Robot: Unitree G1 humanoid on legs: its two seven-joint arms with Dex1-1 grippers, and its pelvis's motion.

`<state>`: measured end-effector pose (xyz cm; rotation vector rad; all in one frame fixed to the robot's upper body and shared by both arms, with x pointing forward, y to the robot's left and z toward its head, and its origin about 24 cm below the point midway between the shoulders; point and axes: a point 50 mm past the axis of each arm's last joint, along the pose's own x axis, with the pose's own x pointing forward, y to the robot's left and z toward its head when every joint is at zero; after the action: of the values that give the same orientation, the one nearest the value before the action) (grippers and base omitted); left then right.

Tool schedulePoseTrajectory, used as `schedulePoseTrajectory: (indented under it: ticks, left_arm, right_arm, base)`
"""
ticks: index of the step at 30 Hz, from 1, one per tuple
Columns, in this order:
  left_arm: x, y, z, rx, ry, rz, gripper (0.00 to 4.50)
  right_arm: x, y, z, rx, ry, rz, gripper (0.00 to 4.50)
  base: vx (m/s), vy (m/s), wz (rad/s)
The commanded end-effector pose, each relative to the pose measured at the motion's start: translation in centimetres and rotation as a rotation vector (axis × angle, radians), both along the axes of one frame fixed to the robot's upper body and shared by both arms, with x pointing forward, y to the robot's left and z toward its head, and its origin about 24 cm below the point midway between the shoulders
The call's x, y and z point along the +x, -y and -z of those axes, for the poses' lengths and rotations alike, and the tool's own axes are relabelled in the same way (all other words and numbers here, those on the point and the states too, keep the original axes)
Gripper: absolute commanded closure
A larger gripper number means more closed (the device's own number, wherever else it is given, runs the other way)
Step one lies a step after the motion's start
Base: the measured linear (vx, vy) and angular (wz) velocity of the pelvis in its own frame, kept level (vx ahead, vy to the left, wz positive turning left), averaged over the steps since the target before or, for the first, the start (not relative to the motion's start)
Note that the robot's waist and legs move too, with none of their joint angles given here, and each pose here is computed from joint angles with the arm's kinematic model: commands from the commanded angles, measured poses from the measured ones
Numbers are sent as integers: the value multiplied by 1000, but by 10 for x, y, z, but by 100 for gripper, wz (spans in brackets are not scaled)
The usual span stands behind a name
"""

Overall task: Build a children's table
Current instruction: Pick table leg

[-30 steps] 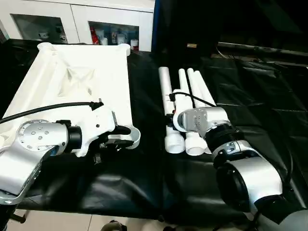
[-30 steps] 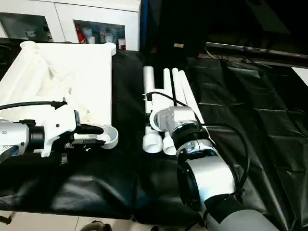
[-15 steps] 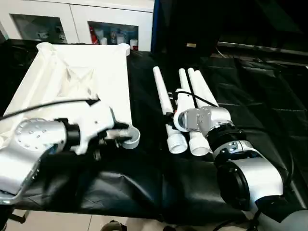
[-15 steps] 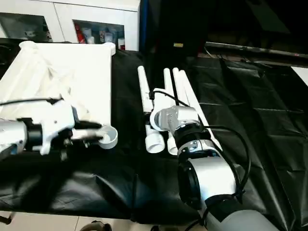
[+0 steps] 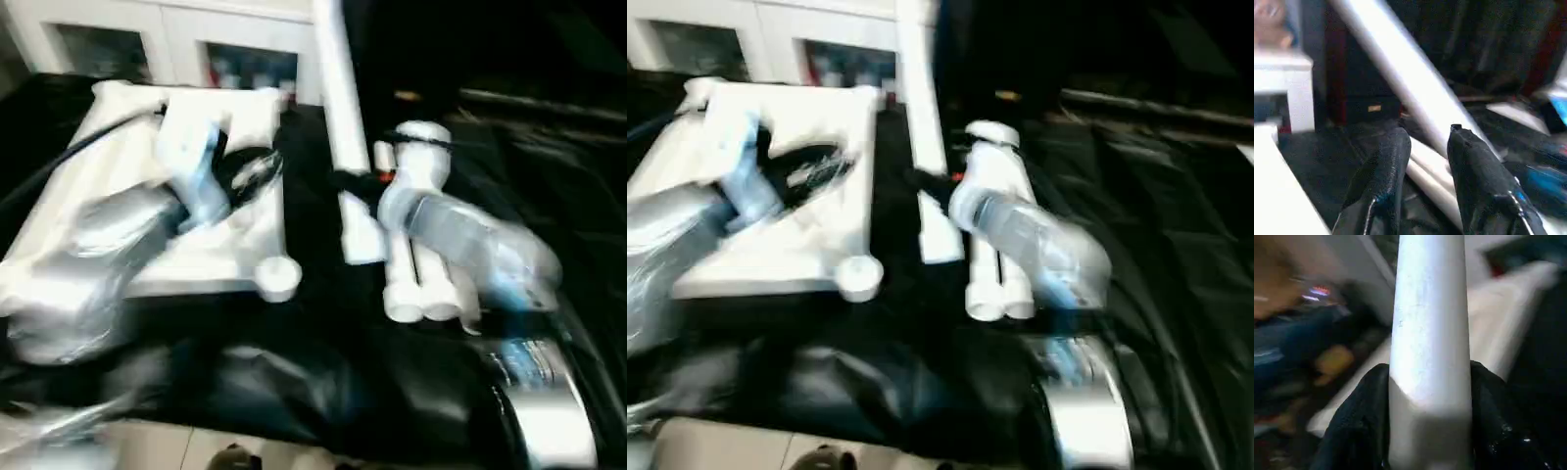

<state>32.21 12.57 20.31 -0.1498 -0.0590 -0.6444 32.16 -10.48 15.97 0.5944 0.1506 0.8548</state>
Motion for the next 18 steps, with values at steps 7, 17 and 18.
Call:
schedulePoseTrajectory:
  ticks: [7, 17, 18]
  left_arm:
    - [18, 21, -25, -382, -127, 48, 216]
    - [3, 51, -26, -445, -224, 217, 156]
    - [3, 52, -26, -450, -228, 222, 135]
  right_arm:
    - [-38, 23, -14, 37, 125, -91, 265]
    - [-52, 17, -12, -54, 149, -129, 265]
    - [-53, 16, -11, -67, 149, -130, 265]
  base:
    - [0, 0, 0]
    - [0, 0, 0]
    - [0, 0, 0]
